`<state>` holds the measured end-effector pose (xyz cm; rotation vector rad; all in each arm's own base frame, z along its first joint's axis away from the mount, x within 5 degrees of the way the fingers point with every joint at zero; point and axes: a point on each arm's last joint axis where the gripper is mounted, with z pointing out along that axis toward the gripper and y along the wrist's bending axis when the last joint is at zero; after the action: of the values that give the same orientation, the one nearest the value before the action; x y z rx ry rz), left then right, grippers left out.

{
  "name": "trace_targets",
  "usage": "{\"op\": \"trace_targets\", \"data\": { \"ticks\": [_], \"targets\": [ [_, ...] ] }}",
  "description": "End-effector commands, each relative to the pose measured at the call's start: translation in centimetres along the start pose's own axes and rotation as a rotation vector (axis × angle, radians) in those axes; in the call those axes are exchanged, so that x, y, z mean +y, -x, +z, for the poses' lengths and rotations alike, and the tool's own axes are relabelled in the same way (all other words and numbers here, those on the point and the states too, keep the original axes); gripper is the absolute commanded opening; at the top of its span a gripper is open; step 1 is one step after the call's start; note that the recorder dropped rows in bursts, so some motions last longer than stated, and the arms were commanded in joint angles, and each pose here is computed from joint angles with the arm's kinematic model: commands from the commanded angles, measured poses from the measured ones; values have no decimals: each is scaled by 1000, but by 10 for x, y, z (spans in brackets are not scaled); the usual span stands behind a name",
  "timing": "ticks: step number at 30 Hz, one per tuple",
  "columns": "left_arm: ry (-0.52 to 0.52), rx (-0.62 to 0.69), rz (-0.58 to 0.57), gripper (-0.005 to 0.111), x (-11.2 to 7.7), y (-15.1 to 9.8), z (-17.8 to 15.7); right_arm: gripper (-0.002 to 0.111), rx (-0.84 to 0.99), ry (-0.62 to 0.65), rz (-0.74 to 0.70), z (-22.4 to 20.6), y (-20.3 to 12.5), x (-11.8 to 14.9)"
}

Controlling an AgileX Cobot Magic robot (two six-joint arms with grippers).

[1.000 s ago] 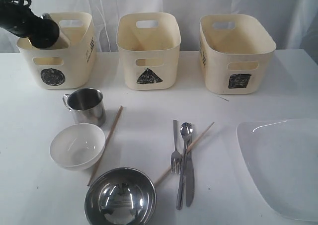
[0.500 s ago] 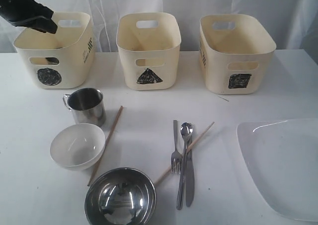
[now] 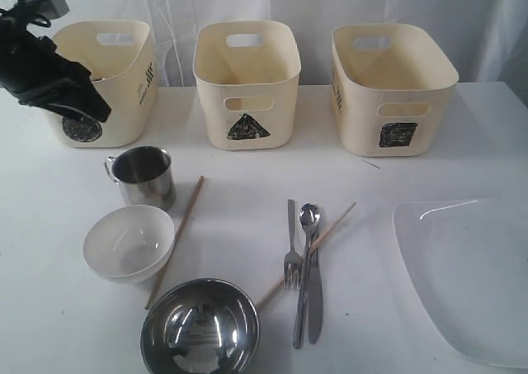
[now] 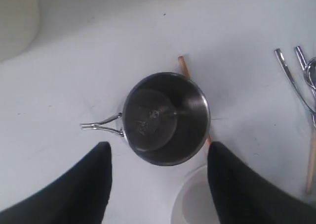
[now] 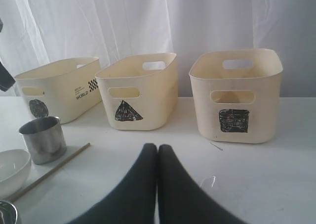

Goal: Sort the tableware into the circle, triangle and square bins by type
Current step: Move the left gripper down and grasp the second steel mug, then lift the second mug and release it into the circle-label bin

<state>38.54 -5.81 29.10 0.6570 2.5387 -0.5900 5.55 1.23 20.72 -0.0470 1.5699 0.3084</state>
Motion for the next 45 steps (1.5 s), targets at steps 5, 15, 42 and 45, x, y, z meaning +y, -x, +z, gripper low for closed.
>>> {"op": "trace_targets", "data": {
  "ticks": [5,15,42,45],
  "targets": [
    [-5,-18,208,63,-31,-1,41,0,-8,-7,3,0,0,-1],
    [87,26,294,63,-4,-7,83,0,-8,-7,3,0,0,-1],
    [180,-32,426,0,-26,11,17,0,-8,-7,3,0,0,-1],
    [346,-155,487,0,-35,28,-28,0,-8,-7,3,0,0,-1]
  ]
}}
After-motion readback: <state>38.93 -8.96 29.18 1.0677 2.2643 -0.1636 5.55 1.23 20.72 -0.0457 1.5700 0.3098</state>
